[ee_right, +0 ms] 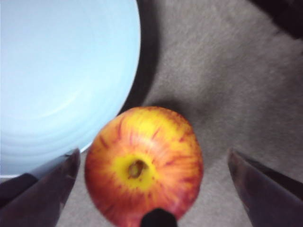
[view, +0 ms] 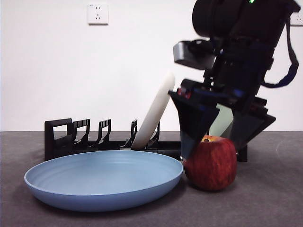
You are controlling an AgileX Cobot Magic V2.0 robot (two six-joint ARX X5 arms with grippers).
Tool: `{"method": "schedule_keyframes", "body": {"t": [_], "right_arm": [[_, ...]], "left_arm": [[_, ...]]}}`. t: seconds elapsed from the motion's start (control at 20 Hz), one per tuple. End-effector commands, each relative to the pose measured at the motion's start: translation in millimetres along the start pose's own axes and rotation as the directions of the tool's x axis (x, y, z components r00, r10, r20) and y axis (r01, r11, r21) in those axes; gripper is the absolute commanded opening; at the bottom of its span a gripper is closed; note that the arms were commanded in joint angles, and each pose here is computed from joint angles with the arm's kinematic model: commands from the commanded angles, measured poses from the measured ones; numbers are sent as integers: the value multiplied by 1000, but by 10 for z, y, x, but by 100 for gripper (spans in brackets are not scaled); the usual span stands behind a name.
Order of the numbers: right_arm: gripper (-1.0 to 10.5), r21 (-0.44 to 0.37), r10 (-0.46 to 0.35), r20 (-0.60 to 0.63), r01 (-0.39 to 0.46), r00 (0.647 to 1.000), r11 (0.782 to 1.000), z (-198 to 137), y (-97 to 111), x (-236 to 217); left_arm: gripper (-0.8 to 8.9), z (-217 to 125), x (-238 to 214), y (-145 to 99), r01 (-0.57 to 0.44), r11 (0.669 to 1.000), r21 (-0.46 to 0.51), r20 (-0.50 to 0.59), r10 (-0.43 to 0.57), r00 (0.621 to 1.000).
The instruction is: Take the blue plate from the plate rack,put the plate on the table,take the apple from the table,put the apple in the plate
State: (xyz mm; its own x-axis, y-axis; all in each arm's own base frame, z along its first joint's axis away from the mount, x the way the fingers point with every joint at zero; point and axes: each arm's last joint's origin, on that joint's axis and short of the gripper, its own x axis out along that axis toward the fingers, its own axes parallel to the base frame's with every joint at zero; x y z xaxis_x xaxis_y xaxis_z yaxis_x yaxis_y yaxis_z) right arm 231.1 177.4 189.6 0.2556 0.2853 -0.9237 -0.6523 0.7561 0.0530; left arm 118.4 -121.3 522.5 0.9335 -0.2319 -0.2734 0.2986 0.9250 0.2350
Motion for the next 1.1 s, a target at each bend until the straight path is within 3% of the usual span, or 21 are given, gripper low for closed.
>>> {"method": "schedule_keyframes", "body": {"t": [0.05,0.1,0.3,0.5,0.85,1.1], "right_arm": [[623,-7,-5,0,5,1000,1000,15,-2,56],[583,-5,-5,7,5,1000,1000,24,-3,63],[217,-4,-6,3,6,1000,1000,21,-5,67],[13,-1,-5,-30,5,1000,1000,-10,-8,74],[-17,-2,-55,-22,55,998,999,-6,-20,40],[-17,16,-46,115,45,992,999,191,70,-395]], "left_arm": [[414,-15,0,5,-3,1000,-8,-9,3,1000],[413,-20,0,5,-4,1000,-5,-13,4,1000],[413,-27,0,5,-3,1000,-1,-20,3,1000],[413,-46,-1,5,-3,1000,12,-37,3,999],[413,-67,-2,4,-1,1000,25,-55,3,998],[413,-67,-2,4,-2,1000,25,-55,3,998]]}}
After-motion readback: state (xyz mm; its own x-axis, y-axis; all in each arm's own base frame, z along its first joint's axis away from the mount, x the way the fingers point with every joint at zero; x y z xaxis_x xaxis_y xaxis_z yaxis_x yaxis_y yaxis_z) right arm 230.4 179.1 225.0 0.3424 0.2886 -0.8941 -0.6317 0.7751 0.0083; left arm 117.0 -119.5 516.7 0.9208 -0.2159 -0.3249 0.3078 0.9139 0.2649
